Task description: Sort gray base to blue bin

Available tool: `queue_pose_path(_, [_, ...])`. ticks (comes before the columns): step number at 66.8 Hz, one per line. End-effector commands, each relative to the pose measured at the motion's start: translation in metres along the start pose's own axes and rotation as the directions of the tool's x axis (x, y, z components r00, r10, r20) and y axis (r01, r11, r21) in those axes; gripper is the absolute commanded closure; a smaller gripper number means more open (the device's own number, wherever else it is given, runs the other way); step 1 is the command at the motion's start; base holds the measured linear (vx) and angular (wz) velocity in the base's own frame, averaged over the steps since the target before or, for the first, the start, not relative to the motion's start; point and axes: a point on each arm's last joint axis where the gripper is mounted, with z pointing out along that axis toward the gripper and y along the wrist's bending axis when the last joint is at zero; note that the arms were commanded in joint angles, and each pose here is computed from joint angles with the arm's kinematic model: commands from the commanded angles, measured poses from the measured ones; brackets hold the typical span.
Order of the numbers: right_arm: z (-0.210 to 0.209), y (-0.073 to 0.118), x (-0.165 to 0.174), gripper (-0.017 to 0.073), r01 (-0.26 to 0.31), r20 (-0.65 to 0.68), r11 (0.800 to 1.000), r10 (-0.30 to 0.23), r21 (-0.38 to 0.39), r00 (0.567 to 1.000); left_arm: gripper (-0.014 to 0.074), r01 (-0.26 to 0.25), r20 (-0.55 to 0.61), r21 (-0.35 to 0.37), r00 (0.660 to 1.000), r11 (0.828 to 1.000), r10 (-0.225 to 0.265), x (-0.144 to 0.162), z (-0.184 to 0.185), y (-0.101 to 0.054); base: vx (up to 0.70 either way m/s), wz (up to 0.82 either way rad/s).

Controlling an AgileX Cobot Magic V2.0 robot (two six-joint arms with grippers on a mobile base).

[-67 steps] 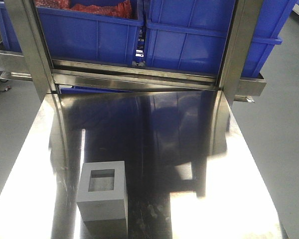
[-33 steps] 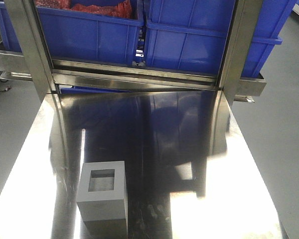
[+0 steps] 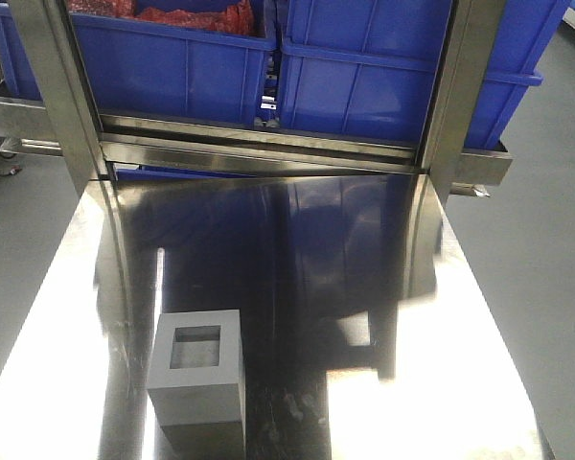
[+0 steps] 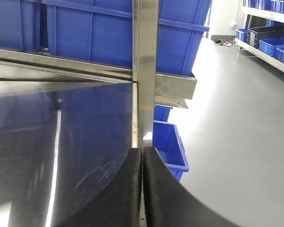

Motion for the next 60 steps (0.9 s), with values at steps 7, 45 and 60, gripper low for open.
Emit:
queue_pose_path(7, [0.0, 0.0, -0.005, 0.0564, 0.014, 0.076, 1.0, -0.015, 0.008, 0.997, 0.0384, -0.003, 0.082, 0.008, 0.997, 1.0, 0.003, -0.015, -0.005, -0.001, 0.0, 0.0])
queue_pose_path(45, [0.0, 0.0, -0.005, 0.0564, 0.014, 0.075, 1.0, -0.015, 0.008, 0.997, 0.0183, 0.1, 0.104, 0.052, 0.989, 0.994, -0.105, -0.018, -0.005, -0.004, 0.0, 0.0])
queue_pose_path(60, [0.0, 0.0, -0.005, 0.0564, 0.014, 0.075, 1.0, -0.015, 0.008, 0.997, 0.0183, 0.235, 0.052, 0.228, 0.966, 0.945, -0.253, -0.036, -0.002, -0.021, 0.0, 0.0])
